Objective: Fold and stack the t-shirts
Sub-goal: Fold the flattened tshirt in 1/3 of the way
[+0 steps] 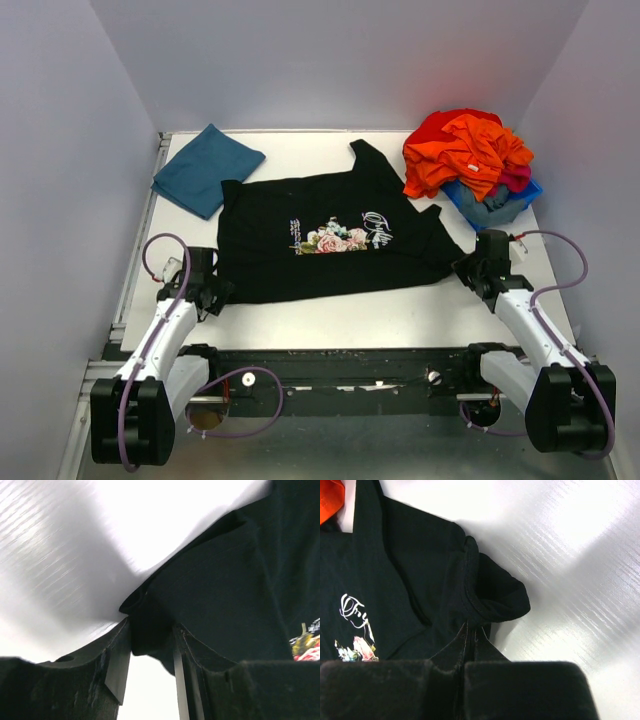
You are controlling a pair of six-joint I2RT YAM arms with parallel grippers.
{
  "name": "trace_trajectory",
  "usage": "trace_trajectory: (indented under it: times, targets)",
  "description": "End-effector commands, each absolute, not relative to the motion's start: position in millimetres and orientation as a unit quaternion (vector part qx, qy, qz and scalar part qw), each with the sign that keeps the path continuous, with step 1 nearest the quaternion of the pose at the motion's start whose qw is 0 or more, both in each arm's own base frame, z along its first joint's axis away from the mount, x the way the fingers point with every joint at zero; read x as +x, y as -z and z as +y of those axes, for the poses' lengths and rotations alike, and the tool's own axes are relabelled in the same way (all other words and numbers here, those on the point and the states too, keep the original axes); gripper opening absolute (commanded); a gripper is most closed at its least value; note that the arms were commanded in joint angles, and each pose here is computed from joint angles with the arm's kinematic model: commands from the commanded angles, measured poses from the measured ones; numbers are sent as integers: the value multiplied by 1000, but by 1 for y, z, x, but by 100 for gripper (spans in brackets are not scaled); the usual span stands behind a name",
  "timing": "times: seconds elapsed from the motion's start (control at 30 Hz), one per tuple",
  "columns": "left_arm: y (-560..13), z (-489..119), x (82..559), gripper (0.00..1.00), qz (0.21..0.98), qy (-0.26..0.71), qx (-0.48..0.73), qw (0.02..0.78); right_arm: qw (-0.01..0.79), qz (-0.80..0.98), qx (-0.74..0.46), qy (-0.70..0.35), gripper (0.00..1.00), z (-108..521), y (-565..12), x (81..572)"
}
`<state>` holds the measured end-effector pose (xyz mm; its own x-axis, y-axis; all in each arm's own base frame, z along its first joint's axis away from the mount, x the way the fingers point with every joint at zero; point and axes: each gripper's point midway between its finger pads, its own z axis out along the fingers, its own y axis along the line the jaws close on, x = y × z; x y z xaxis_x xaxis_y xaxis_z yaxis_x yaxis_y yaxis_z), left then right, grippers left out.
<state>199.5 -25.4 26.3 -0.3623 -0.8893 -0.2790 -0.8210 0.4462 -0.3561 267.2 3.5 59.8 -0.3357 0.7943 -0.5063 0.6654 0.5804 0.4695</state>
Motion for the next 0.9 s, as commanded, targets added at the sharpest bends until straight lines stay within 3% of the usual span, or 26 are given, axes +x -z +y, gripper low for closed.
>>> trace_trajectory:
  times: [0.0, 0.07, 0.13, 0.17, 0.47, 0.6, 0.73, 0.87]
  targets:
    - [-32, -19, 227, 45, 784, 110, -537, 292, 364, 815, 441, -96, 1, 5, -60, 264]
    - [-32, -22, 229, 30, 777, 127, -540, 298, 368, 813, 441, -92, 1, 3, -61, 261]
    - [-30, -21, 226, 3, 778, 123, -540, 295, 372, 810, 444, -87, 1, 0, -64, 259]
    - [-31, -19, 224, 0, 780, 115, -540, 296, 375, 809, 445, -85, 1, -1, -65, 258]
    - [-76, -1, 237, 0, 770, 88, -527, 349, 369, 813, 439, -101, 1, 6, -86, 273]
    - [-118, 6, 254, 0, 762, 82, -515, 383, 427, 794, 367, -230, 1, 45, -186, 319]
    - [-158, 15, 258, 0, 764, 59, -498, 406, 478, 779, 297, -277, 1, 61, -267, 327]
    - [-159, 22, 244, 0, 769, 39, -491, 407, 458, 798, 323, -223, 1, 45, -241, 299]
